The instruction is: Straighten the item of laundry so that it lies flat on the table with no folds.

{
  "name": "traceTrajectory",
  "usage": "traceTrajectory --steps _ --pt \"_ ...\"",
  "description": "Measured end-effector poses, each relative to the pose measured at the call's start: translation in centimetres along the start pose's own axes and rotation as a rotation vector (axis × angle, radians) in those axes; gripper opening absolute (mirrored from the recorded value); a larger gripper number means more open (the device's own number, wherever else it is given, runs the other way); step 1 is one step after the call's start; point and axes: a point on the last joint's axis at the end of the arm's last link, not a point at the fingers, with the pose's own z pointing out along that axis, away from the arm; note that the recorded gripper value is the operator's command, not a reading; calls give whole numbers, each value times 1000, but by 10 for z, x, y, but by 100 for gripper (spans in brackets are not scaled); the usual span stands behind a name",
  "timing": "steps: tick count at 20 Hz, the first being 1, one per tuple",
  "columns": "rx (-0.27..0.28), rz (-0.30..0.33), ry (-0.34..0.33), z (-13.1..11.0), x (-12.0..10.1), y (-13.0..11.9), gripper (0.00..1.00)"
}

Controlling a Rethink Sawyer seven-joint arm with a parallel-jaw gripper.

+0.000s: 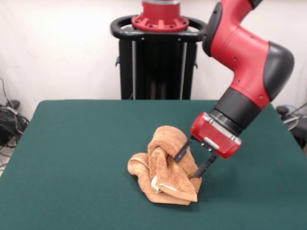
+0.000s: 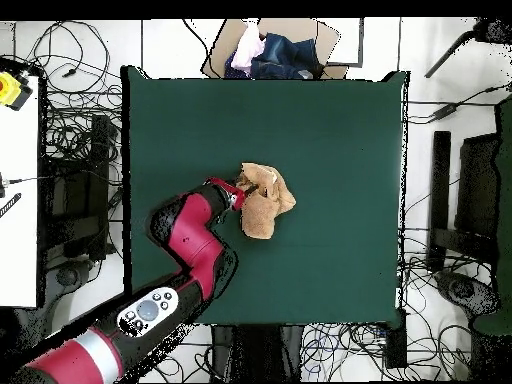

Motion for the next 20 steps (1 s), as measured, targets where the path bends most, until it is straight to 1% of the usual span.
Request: traceTrajectory --steps 6,11,20 --pt "22 -22 -18 13 -8 -18 100" --pt "35 -52 -45 21 -15 -32 100" --pt "51 -78 -61 36 -16 -49 100"
